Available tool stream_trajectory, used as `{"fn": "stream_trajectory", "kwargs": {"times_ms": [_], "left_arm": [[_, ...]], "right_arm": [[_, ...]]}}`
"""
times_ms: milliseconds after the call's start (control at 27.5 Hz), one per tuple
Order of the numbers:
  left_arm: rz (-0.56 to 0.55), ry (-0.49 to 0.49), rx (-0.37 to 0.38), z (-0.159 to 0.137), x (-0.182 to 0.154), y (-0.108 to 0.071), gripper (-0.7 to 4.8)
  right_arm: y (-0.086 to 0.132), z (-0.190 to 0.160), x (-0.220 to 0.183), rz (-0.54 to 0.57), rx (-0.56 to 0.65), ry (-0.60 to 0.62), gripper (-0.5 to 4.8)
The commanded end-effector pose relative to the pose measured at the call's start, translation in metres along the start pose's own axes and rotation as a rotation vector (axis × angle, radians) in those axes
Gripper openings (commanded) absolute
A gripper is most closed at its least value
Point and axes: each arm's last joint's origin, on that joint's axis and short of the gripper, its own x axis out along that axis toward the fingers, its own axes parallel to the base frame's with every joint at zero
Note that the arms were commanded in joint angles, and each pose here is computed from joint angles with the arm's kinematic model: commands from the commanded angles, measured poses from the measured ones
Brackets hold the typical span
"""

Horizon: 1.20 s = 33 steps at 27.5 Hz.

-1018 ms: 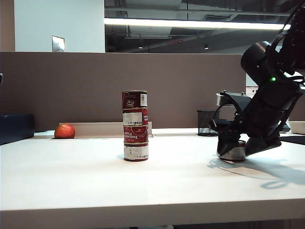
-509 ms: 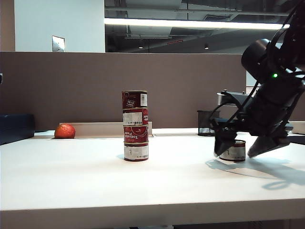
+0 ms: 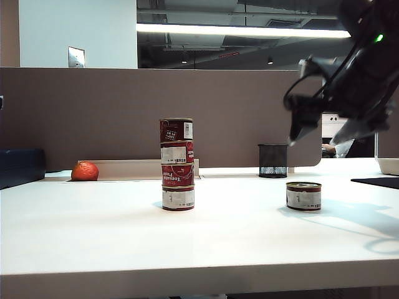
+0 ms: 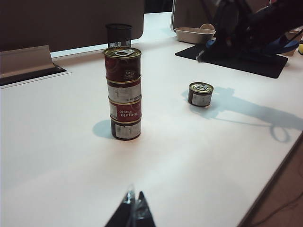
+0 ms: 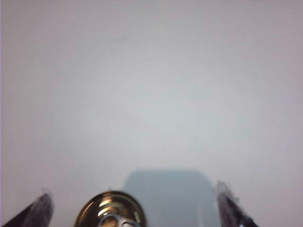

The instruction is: Take a can of tomato sauce from the stacked ones and place it on the table.

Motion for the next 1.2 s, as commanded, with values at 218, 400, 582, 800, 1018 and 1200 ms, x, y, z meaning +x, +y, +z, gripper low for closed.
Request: {"fn": "stream_trajectory", "kwargs": {"times_ms": [218,400,582,800,1018,1200], "left_arm": [[-0.003,-0.007,0.002,0.001,0.000,0.000,-0.06],[-0.003,-0.007,0.002,0.001,0.000,0.000,-0.06],[-0.003,-0.007,0.001,0.001,0.000,0.000,-0.06],[-0.003,-0.006,0.001,0.001,0.000,0.000,-0.06],[0.000,-0.006,0.001,0.001,0.000,0.000,-0.06],[0.000,-0.006,0.001,0.001,0.000,0.000,-0.06]], "right_arm": [[-0.038,0.016,-0.045,-0.104,0.063,-0.038,2.06],[-0.054,0.022,-0.082,-0.075,0.098,-0.092,0.06],[-0.049,0.025,-0.108,-0.059,0.083,-0.156,-0.08],[-0.042,0.009,-0.133,-0.062,0.074,-0.209,-0.08],[-0.037,-0.026,-0.145,-0.068,0.070,-0.236,-0.08],[-0.033,-0.069,-0.146,-0.073,0.091,-0.269,-0.08]]}}
